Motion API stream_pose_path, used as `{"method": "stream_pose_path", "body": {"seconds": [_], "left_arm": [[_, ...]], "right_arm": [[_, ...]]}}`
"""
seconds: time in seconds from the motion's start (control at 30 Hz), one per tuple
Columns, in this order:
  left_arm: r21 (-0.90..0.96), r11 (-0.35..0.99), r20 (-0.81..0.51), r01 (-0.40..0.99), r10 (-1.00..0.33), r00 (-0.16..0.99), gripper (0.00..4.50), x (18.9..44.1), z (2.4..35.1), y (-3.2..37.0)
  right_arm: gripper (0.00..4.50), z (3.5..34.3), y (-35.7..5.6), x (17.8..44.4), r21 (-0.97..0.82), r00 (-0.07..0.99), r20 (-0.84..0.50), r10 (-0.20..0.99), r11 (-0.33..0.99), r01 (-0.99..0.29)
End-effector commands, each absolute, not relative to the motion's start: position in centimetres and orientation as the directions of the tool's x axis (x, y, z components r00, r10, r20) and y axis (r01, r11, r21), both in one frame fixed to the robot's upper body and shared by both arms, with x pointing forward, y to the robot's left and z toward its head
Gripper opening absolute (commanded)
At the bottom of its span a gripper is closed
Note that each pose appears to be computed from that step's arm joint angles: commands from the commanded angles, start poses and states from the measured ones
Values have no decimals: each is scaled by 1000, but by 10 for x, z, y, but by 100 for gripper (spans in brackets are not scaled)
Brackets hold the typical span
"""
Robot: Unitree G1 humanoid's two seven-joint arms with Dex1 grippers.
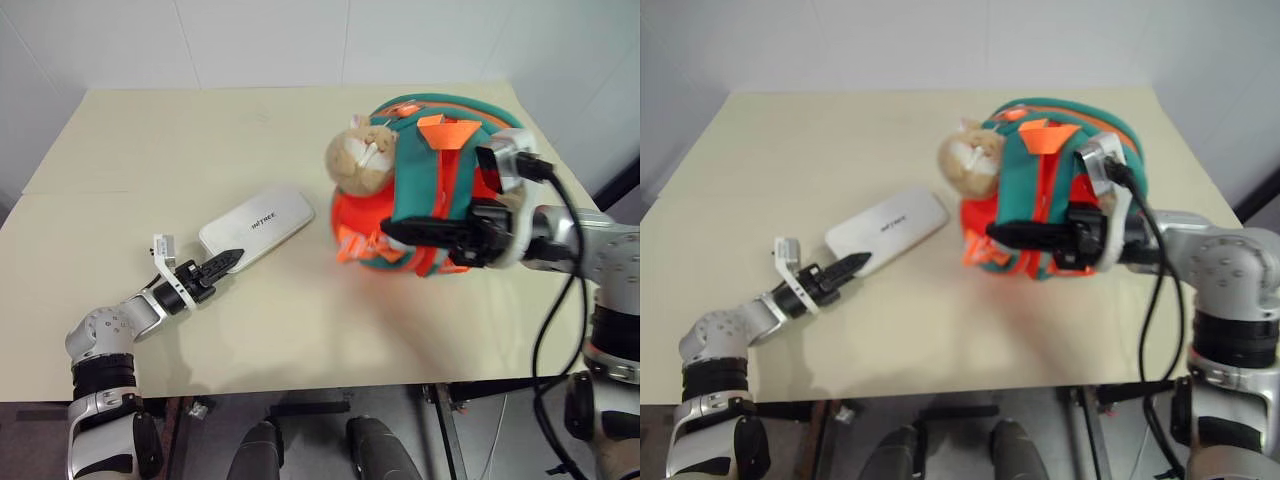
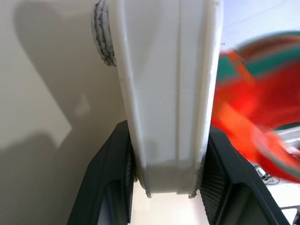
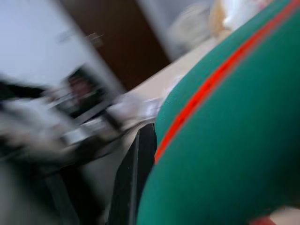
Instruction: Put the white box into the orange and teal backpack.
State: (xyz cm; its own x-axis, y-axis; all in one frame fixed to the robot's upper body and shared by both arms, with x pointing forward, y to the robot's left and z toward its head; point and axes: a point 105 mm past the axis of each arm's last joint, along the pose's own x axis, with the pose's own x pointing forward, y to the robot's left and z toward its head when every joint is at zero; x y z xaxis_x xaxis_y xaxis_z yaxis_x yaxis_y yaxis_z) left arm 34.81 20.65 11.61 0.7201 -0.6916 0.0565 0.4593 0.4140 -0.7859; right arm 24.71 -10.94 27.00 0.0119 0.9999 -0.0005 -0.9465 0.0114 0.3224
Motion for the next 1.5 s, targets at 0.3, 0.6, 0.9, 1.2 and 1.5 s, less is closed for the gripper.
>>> {"method": "stream_pose_path", "body": {"seconds": [0.3,0.6,0.9,1.2,1.5], "left_arm": [[-722,444,90,530,-700,708,150,334,117,203],[-375,479,259,794,-768,586,150,300,175,192],[-208,517,443,830,-707,551,150,277,241,199],[-112,361,464,926,-805,370,150,258,278,177],[4,171,353,985,-922,159,150,234,301,157]], "right_arm": [[4,243,-134,224,494,-25,-112,993,34,-869],[4,215,-148,244,504,13,-182,983,105,-858],[4,197,-155,259,503,30,-205,978,132,-854],[4,190,-158,262,501,36,-228,973,149,-853],[4,188,-158,264,498,42,-235,971,158,-853]]}}
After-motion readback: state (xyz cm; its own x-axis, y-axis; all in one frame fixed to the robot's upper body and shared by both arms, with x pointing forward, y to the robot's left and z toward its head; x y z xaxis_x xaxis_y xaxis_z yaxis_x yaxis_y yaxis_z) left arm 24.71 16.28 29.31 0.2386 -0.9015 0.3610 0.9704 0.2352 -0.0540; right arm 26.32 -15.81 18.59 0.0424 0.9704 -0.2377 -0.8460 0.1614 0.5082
